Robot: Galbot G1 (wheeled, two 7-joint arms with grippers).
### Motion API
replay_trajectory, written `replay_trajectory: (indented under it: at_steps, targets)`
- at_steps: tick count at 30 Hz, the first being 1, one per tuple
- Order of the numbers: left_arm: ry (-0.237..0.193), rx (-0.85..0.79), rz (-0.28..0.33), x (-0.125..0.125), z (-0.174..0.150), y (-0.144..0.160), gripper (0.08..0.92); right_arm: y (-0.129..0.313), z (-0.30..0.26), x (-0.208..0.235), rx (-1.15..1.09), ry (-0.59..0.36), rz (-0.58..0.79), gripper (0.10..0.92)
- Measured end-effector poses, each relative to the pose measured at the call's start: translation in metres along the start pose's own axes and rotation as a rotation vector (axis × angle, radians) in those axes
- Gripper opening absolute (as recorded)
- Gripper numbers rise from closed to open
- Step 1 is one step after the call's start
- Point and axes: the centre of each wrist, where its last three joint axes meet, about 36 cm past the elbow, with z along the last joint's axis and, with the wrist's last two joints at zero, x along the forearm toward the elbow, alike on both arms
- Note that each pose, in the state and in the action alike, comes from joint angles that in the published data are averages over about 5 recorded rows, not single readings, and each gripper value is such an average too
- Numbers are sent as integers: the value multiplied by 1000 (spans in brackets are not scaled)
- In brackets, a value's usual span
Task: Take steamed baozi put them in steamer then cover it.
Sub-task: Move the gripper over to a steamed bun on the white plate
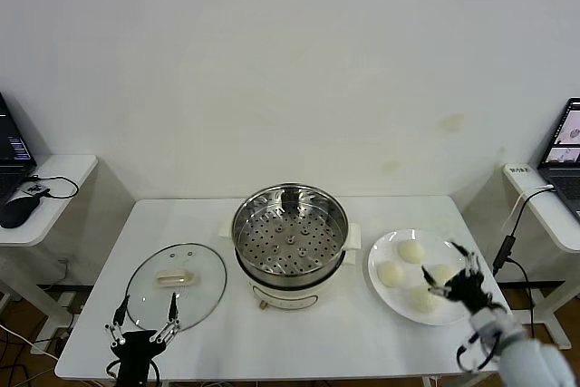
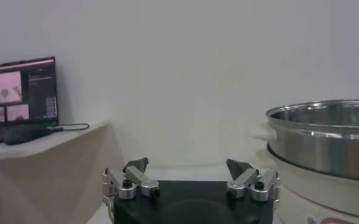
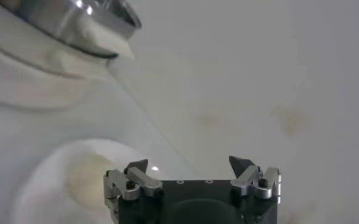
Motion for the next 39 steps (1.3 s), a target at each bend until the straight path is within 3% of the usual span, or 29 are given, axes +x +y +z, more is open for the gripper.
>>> replay_trajectory:
  at_steps: [9, 17, 29, 39]
  targets:
    - [-4, -33, -20, -3, -4, 7, 823, -91, -1, -54, 250, 38, -219, 823]
    - [-4, -49, -37, -5, -3, 12, 823, -138, -11, -111, 373, 65, -414, 823]
    - [-2, -70, -53, -9, -5, 19, 823, -154, -31, -181, 473, 146, -681, 823]
    - [-1, -75, -70, -14, -4, 23, 823, -129, -37, -220, 503, 219, -836, 823]
